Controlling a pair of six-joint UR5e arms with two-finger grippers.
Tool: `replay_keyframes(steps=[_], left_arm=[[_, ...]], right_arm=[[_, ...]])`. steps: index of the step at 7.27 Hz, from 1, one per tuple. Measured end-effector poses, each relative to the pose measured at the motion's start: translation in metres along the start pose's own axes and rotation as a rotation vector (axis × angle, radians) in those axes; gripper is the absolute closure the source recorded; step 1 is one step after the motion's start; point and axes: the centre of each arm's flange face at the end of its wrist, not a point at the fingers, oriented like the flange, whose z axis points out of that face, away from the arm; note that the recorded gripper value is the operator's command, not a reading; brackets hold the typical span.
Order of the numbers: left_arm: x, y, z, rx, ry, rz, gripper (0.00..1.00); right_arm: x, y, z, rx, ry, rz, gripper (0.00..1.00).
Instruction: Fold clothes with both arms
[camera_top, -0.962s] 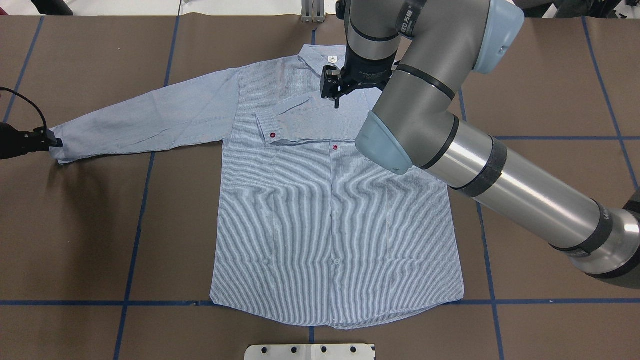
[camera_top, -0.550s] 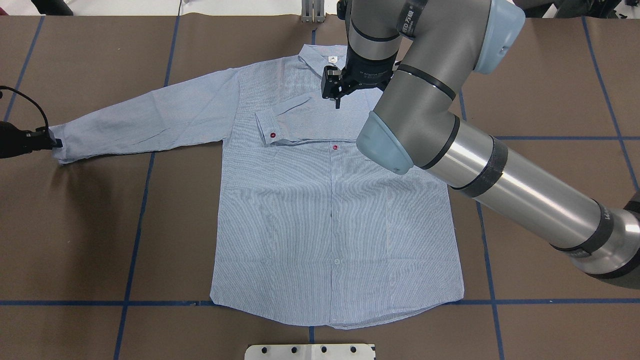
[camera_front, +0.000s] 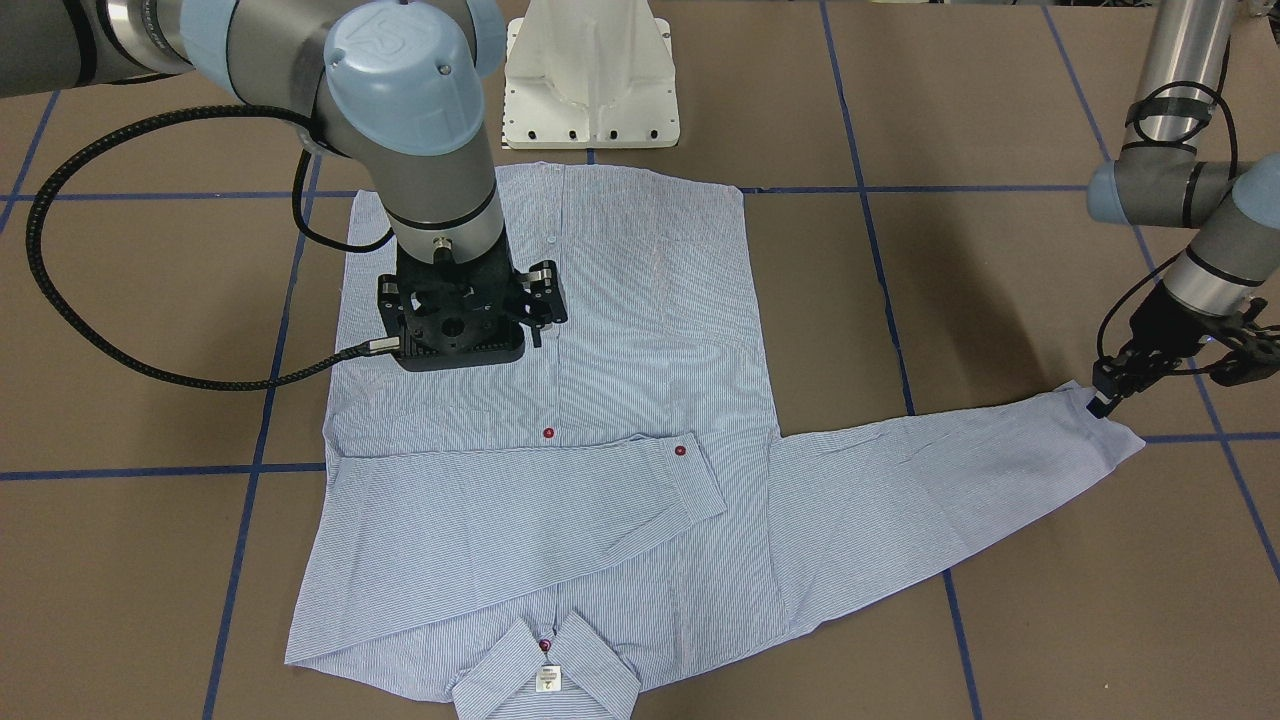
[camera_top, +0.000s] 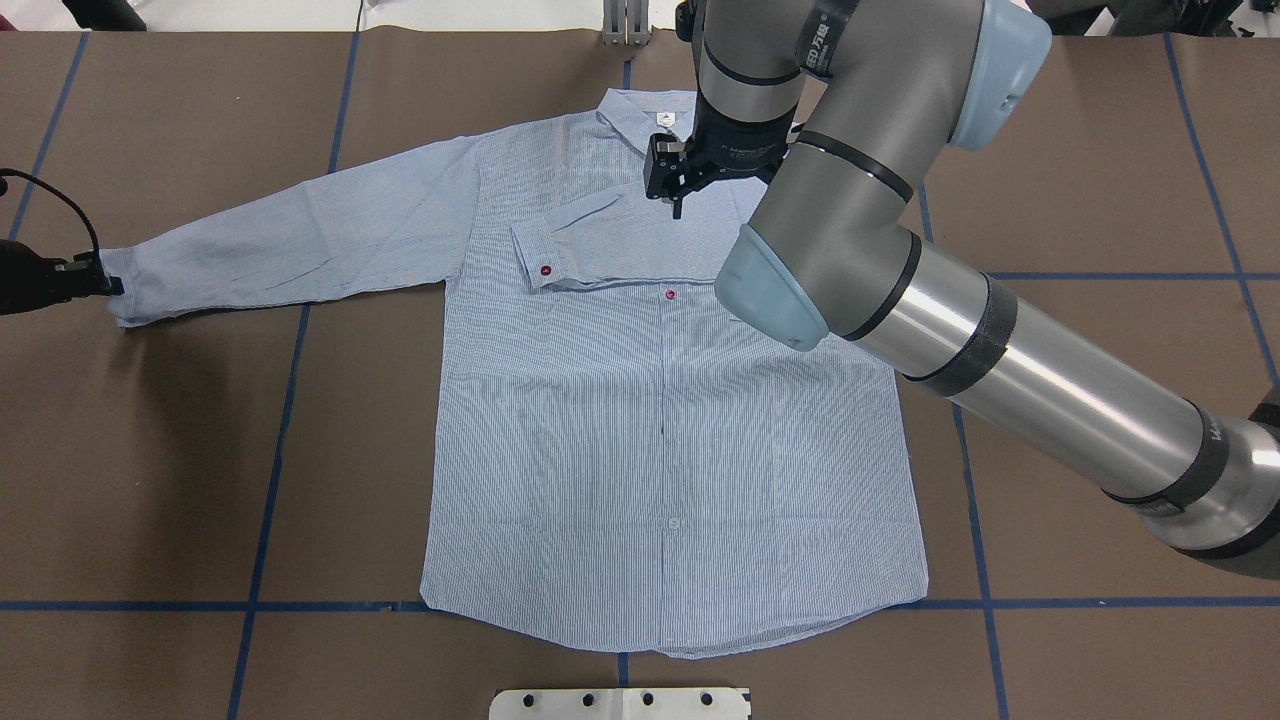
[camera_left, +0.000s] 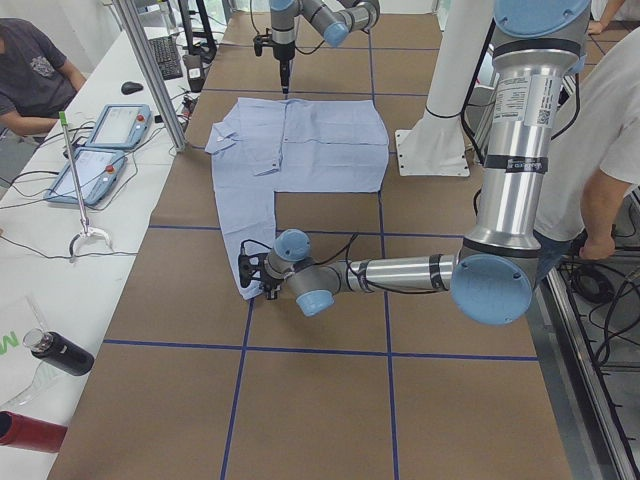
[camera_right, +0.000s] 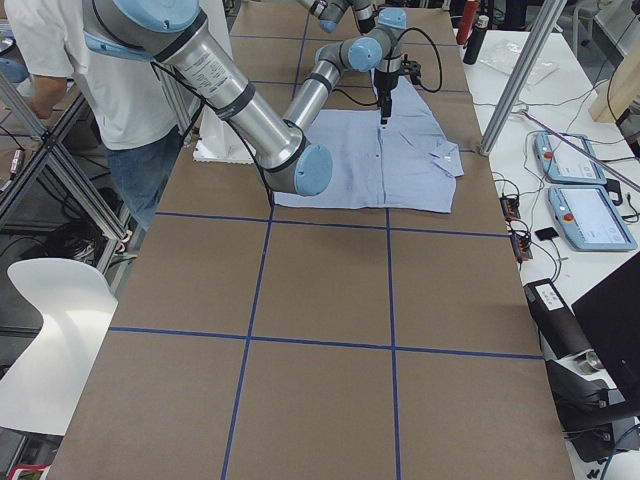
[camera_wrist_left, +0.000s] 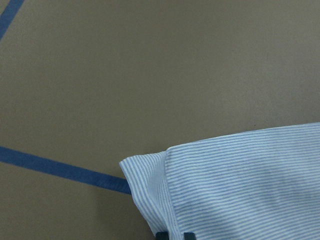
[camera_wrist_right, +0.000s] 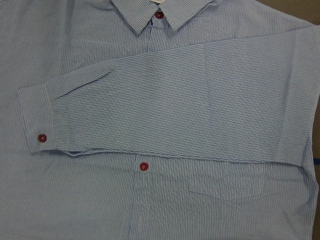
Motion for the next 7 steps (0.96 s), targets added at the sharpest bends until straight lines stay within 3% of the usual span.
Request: replay_keyframes(steps=[3, 7], left_arm=[[0.050, -0.007, -0.018, -0.017, 0.002, -0.005, 1.00], [0.246, -0.048, -0.073, -0.041, -0.058, -0.054, 1.00]], right_arm=[[0.023, 0.005, 0.000, 0.002, 0.000, 0.010, 0.00], [0.138, 0.015, 0.012, -0.009, 0.045, 0.030, 0.00]])
